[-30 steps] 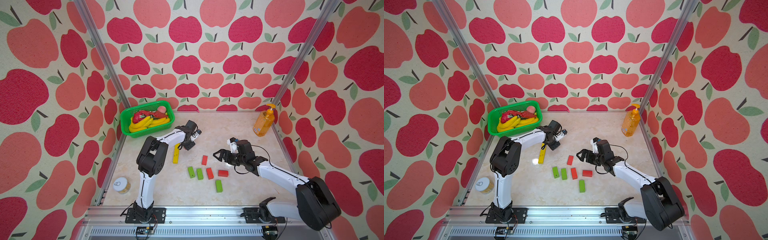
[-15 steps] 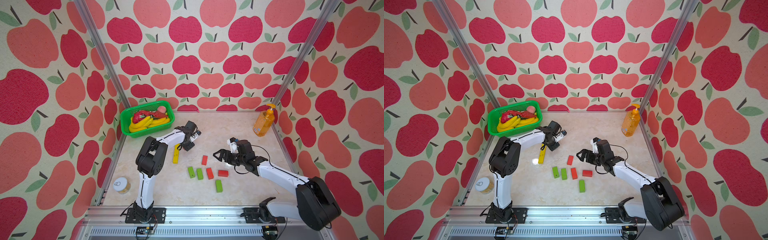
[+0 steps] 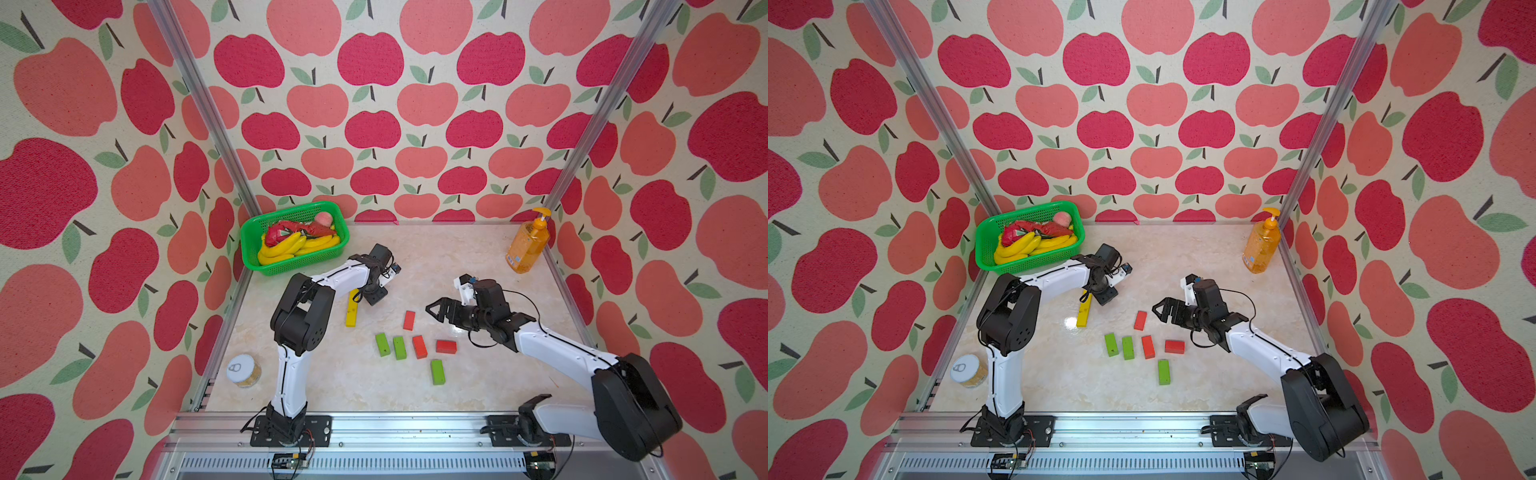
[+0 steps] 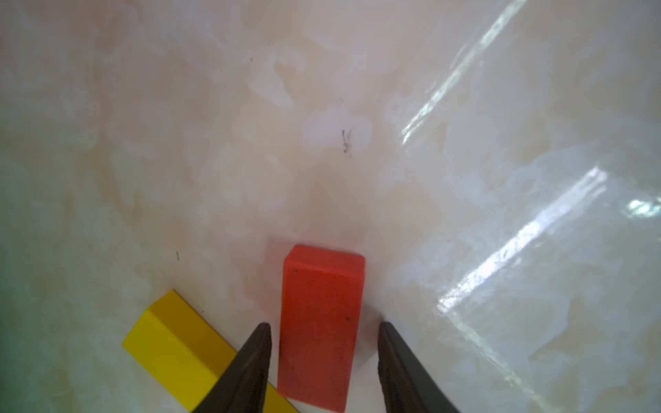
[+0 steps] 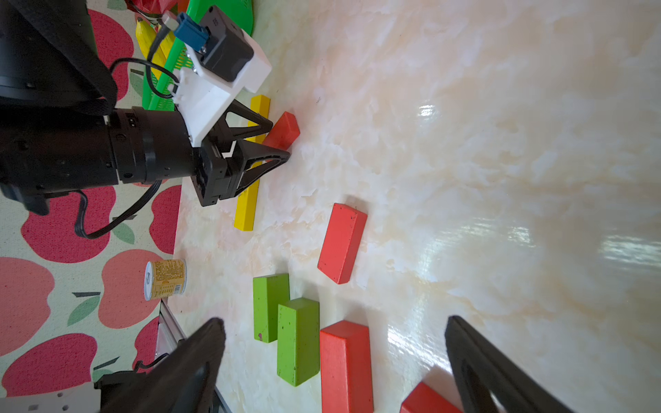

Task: Assemble the letter k with building blocks
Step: Assemble the building block at the center of the board.

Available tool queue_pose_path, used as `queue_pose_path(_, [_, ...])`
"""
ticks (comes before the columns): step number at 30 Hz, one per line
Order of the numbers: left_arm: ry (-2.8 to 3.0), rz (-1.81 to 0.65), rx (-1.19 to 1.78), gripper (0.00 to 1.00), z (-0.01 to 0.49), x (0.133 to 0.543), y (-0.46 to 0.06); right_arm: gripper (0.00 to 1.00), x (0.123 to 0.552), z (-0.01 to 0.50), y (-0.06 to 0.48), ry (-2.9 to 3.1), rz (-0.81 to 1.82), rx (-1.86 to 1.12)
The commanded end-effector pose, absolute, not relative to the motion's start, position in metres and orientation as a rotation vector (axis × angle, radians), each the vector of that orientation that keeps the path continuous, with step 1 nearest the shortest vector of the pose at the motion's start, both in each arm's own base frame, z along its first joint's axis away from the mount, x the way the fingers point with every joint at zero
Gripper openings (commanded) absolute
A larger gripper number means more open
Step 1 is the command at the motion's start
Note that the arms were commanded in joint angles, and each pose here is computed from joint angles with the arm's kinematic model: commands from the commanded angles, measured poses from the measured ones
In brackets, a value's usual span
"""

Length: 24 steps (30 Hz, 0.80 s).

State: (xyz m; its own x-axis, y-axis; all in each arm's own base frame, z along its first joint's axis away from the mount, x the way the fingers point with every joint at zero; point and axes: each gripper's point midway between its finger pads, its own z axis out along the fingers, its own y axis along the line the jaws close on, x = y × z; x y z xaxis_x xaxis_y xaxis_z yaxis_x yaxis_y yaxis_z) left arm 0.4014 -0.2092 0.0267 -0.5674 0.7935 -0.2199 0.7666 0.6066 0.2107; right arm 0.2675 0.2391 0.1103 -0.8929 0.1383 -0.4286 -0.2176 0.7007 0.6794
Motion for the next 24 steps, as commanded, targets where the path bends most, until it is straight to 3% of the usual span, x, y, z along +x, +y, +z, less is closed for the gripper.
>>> queue_pose_path(1, [2.588,0.148,1.302,0.6,0.021,0.39,-0.2,0.99,0.267,0.116,0.242,2.44,1.086,-0.07])
queue_pose_path(24, [2.626,0.117,1.313,0.58,0.004,0.397,-0.219,0.99,0.265,0.11,0.241,2.451,1.078,-0.063])
